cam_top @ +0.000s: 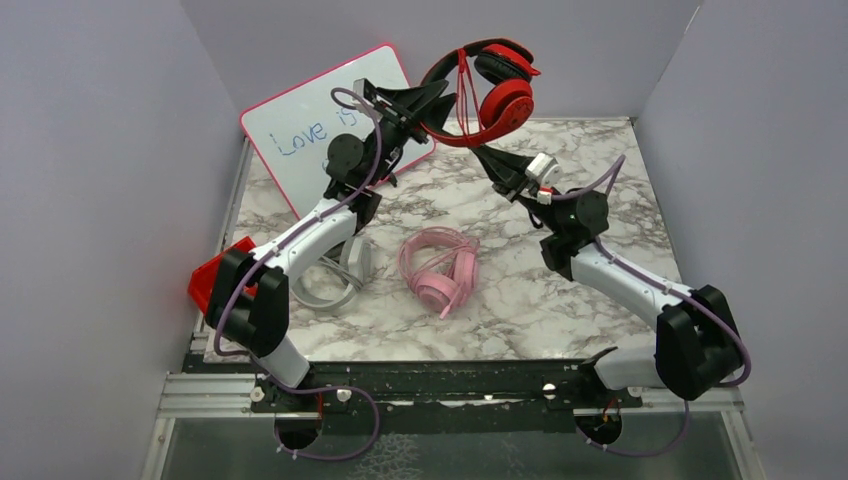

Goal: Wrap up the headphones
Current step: Wrap the headphones cable around the headphones.

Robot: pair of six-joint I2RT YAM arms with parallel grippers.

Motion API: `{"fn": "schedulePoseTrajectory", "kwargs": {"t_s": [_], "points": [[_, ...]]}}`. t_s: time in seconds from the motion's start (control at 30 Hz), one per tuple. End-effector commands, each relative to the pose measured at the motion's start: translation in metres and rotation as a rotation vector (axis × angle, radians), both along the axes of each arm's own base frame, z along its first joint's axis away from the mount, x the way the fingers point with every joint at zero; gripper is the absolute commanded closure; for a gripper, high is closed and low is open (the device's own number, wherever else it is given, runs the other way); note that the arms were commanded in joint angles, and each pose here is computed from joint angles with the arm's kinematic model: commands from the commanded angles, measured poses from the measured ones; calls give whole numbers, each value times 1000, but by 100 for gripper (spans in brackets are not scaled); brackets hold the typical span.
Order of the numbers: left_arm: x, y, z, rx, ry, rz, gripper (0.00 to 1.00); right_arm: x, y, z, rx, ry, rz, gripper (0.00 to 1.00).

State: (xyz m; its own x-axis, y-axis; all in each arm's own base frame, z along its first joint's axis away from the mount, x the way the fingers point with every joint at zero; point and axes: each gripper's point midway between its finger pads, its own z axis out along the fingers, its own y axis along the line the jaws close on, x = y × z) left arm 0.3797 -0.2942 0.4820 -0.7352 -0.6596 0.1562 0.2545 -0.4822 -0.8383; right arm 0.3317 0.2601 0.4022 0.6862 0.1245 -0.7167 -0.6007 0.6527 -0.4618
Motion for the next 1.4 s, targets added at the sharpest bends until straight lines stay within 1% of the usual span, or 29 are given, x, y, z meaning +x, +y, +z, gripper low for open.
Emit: {"fn": "schedulePoseTrajectory", "kwargs": {"t_s": [0.0, 0.1, 0.17, 0.27, 0.37, 0.43, 0.57, 0.7, 0.8, 0.87, 1.07, 1.2, 1.37], "points": [[-36, 7, 23, -8, -100, -25, 100, 17, -5, -11, 7, 64, -62, 99], [-32, 4, 6, 17, -47, -37, 100, 23, -17, -19, 38, 95, -134, 99], [-32, -3, -2, 33, -36, -76, 100, 27, -27, -30, 62, 122, -188, 99], [-31, -19, -17, 63, -5, -153, 100, 25, -34, -44, 47, 131, -220, 99], [-26, -25, -44, 78, 80, -182, 100, 27, -42, -61, 14, 189, -269, 99], [-23, -24, -63, 61, 161, -174, 100, 26, -49, -72, 6, 235, -299, 99], [-17, -30, -83, 87, 198, -165, 100, 18, -52, -97, -36, 327, -293, 99], [-22, -49, -98, 71, 257, -216, 100, 19, -52, -110, -28, 384, -289, 99], [-28, -60, -101, 52, 273, -262, 100, 18, -53, -112, -5, 388, -287, 99], [-30, -60, -103, 39, 290, -244, 100, 20, -52, -113, -5, 405, -287, 99], [-28, -56, -106, 32, 294, -193, 100, 25, -61, -128, 23, 533, -333, 99], [-27, -55, -98, -2, 291, -202, 100, 21, -61, -135, 27, 526, -324, 96], [-23, -50, -91, -19, 273, -179, 100, 20, -55, -131, 18, 532, -294, 94]]}}
